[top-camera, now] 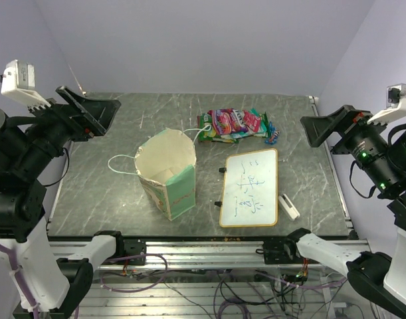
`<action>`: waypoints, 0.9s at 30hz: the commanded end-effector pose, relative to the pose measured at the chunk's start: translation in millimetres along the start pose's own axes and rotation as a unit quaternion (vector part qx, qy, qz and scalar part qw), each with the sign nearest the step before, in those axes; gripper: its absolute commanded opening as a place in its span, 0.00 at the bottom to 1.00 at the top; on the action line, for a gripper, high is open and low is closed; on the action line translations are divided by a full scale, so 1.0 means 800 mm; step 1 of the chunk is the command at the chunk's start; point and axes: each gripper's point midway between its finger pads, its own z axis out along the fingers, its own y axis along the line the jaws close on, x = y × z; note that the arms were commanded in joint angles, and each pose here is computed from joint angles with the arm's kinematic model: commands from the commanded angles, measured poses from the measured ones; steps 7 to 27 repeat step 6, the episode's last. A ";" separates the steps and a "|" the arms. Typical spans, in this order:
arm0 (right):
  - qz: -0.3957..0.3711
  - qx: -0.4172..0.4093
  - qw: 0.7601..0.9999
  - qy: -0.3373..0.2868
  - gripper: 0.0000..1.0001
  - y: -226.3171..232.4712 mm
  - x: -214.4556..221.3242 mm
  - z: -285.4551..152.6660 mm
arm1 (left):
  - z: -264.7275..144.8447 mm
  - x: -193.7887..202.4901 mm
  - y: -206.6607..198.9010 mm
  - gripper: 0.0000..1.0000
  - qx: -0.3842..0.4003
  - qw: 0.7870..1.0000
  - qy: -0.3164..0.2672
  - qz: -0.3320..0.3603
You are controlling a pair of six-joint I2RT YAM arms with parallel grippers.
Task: Take the snacks out of the paper bag
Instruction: Reset both arms
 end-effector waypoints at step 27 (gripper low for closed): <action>0.003 0.036 0.999 -0.016 1.00 -0.014 -0.008 0.004 | 0.007 0.004 -0.002 0.91 0.013 1.000 0.012 0.007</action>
